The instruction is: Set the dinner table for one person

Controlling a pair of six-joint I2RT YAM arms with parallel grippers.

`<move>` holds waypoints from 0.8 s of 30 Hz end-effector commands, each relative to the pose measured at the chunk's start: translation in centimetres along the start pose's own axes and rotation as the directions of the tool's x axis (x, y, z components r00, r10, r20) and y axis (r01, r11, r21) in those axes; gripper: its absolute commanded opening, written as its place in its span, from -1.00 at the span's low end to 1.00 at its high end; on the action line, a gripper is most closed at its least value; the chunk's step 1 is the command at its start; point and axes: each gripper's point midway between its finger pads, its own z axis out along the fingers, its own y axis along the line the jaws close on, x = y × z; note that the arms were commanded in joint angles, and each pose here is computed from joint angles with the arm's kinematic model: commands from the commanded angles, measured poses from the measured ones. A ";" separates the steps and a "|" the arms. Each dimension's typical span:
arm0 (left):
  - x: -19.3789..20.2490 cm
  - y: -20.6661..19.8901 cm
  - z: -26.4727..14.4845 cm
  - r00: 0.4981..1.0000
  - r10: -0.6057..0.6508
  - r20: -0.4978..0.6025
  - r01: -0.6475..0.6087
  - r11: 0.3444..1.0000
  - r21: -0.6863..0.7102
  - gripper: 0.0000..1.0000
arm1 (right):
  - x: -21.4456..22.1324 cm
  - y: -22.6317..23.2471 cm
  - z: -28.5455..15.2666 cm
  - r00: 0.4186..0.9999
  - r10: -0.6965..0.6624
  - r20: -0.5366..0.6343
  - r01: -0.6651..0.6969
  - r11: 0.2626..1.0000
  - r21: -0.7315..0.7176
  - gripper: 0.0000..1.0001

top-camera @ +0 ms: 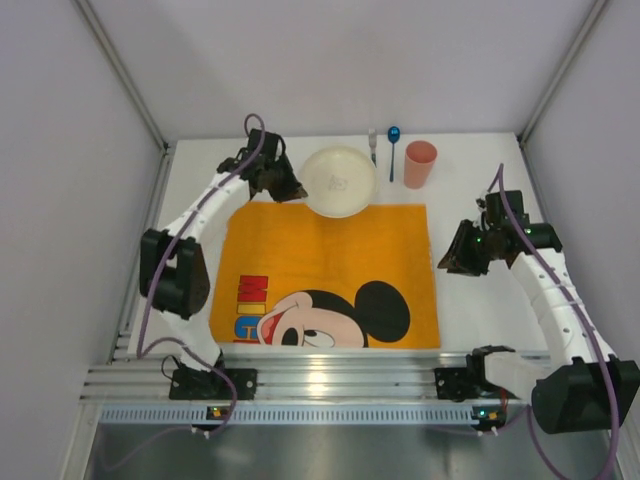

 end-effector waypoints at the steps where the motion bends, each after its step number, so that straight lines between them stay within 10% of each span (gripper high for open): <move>1: 5.3 -0.6 -4.6 0.999 0.049 -0.008 -0.049 0.998 0.047 -1.00 | -0.3 1.3 0.4 0.998 -0.055 0.015 0.056 0.996 -0.077 -0.36; 10: 18.8 8.3 -8.5 0.995 0.043 -0.084 -0.050 0.996 -0.075 -1.00 | -0.1 2.2 0.6 0.996 -0.091 0.009 0.092 0.989 -0.114 -0.02; 19: 20.8 11.4 -7.6 0.997 0.051 -0.057 -0.060 0.983 -0.171 -0.98 | 1.6 2.2 0.5 0.992 -0.128 -0.011 0.125 0.985 -0.123 -0.05; 24: 21.8 12.1 -6.7 0.995 0.041 -0.091 -0.058 0.978 -0.199 0.10 | 2.1 2.2 0.4 0.990 -0.141 -0.010 0.138 0.982 -0.129 -0.05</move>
